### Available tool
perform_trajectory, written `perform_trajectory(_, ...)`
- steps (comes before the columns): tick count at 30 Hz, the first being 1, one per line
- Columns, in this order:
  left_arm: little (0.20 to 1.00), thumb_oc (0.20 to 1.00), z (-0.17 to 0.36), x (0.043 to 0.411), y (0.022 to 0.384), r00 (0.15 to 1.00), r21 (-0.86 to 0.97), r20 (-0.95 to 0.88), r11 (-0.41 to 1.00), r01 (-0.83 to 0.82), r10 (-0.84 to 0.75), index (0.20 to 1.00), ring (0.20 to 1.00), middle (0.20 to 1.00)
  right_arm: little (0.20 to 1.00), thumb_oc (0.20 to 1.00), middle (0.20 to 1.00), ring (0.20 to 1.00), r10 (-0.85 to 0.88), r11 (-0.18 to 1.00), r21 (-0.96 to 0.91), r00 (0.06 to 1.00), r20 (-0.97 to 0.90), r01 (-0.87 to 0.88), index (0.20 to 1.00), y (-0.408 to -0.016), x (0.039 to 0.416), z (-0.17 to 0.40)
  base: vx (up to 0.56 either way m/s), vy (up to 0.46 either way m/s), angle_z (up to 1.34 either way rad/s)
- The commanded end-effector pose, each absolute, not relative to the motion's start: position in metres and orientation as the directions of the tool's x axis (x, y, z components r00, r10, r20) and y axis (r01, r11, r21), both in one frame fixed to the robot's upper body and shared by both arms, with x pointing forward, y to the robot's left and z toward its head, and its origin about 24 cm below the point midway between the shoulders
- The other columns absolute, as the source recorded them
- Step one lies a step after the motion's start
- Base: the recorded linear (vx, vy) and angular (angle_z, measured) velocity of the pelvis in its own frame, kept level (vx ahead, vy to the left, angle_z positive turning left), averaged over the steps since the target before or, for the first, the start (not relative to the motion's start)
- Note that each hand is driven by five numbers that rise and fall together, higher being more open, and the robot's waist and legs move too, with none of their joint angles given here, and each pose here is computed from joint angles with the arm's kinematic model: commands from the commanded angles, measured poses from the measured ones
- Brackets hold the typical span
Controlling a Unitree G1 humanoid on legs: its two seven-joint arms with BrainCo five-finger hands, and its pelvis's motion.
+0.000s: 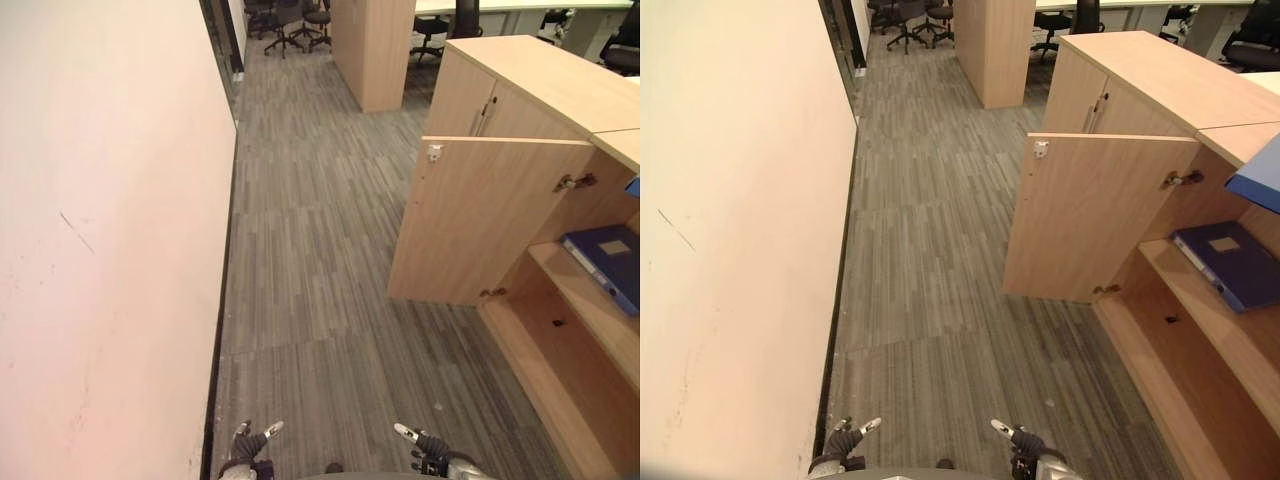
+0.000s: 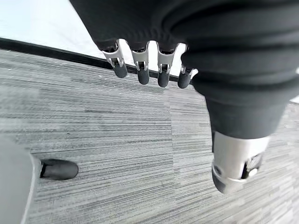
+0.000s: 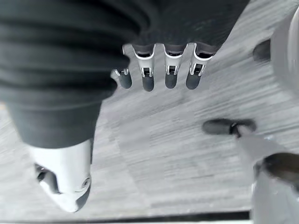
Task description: Put the empty folder in the office cabinet
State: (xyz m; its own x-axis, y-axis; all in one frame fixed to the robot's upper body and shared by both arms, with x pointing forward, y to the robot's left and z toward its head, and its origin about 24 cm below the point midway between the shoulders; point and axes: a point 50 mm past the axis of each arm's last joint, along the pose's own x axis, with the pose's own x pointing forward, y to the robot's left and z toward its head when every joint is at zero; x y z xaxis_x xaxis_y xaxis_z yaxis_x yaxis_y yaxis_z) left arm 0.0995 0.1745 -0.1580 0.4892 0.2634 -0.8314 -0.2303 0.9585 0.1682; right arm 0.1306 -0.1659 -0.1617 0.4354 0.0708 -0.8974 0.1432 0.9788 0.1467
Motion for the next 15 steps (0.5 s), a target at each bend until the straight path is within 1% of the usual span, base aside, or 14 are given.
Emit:
perform_trajectory(1, 1.000, 1.000, -0.159, 0.091, 0.172, 0.469, 0.145, -0.841, 0.948, -0.284, 0.269, 1.000, 1.000, 1.000, 1.000, 1.000, 1.000, 1.000, 0.086, 0.978, 0.162, 0.456, -0.886, 0.129, 1.000, -0.167, 0.132, -0.160, 0.21, 0.105, -0.12)
perform_trajectory(3, 1.000, 1.000, -0.159, 0.095, 0.170, 0.472, 0.139, -0.844, 0.953, -0.268, 0.256, 1.000, 1.000, 1.000, 1.000, 1.000, 1.000, 1.000, 0.089, 0.976, 0.172, 0.469, -0.878, 0.137, 1.000, -0.167, 0.137, -0.159, 0.19, 0.011, -0.22)
perform_trajectory(4, 1.000, 1.000, -0.159, 0.097, 0.168, 0.472, 0.138, -0.847, 0.958, -0.250, 0.245, 1.000, 1.000, 1.000, 1.000, 1.000, 1.000, 1.000, 0.086, 0.971, 0.179, 0.472, -0.877, 0.156, 1.000, -0.168, 0.137, -0.159, 0.26, -0.011, 0.25)
perform_trajectory(6, 1.000, 1.000, -0.163, 0.090, 0.167, 0.438, 0.149, -0.866, 0.961, -0.231, 0.239, 1.000, 1.000, 1.000, 1.000, 1.000, 1.000, 1.000, 0.088, 0.966, 0.188, 0.459, -0.884, 0.178, 1.000, -0.166, 0.132, -0.160, 0.32, -0.098, 0.50)
perform_trajectory(10, 1.000, 1.000, -0.165, 0.084, 0.163, 0.421, 0.139, -0.876, 0.959, -0.245, 0.234, 1.000, 1.000, 1.000, 1.000, 1.000, 1.000, 1.000, 0.084, 0.967, 0.181, 0.448, -0.890, 0.179, 1.000, -0.167, 0.130, -0.161, 0.16, -0.102, 0.36)
perform_trajectory(12, 1.000, 1.000, -0.165, 0.084, 0.161, 0.420, 0.133, -0.878, 0.960, -0.247, 0.230, 1.000, 1.000, 1.000, 1.000, 1.000, 1.000, 1.000, 0.077, 0.967, 0.175, 0.441, -0.894, 0.186, 1.000, -0.169, 0.127, -0.162, 0.22, -0.145, -0.10)
perform_trajectory(14, 1.000, 1.000, -0.166, 0.081, 0.160, 0.413, 0.127, -0.885, 0.966, -0.227, 0.214, 1.000, 1.000, 1.000, 1.000, 1.000, 1.000, 1.000, 0.078, 0.967, 0.174, 0.435, -0.897, 0.186, 1.000, -0.170, 0.122, -0.163, 0.37, -0.294, -0.41)
perform_trajectory(15, 1.000, 1.000, -0.164, 0.085, 0.159, 0.427, 0.124, -0.879, 0.966, -0.226, 0.213, 1.000, 1.000, 1.000, 1.000, 1.000, 1.000, 1.000, 0.082, 0.967, 0.175, 0.426, -0.901, 0.185, 1.000, -0.170, 0.118, -0.165, 0.28, -0.249, -0.40)
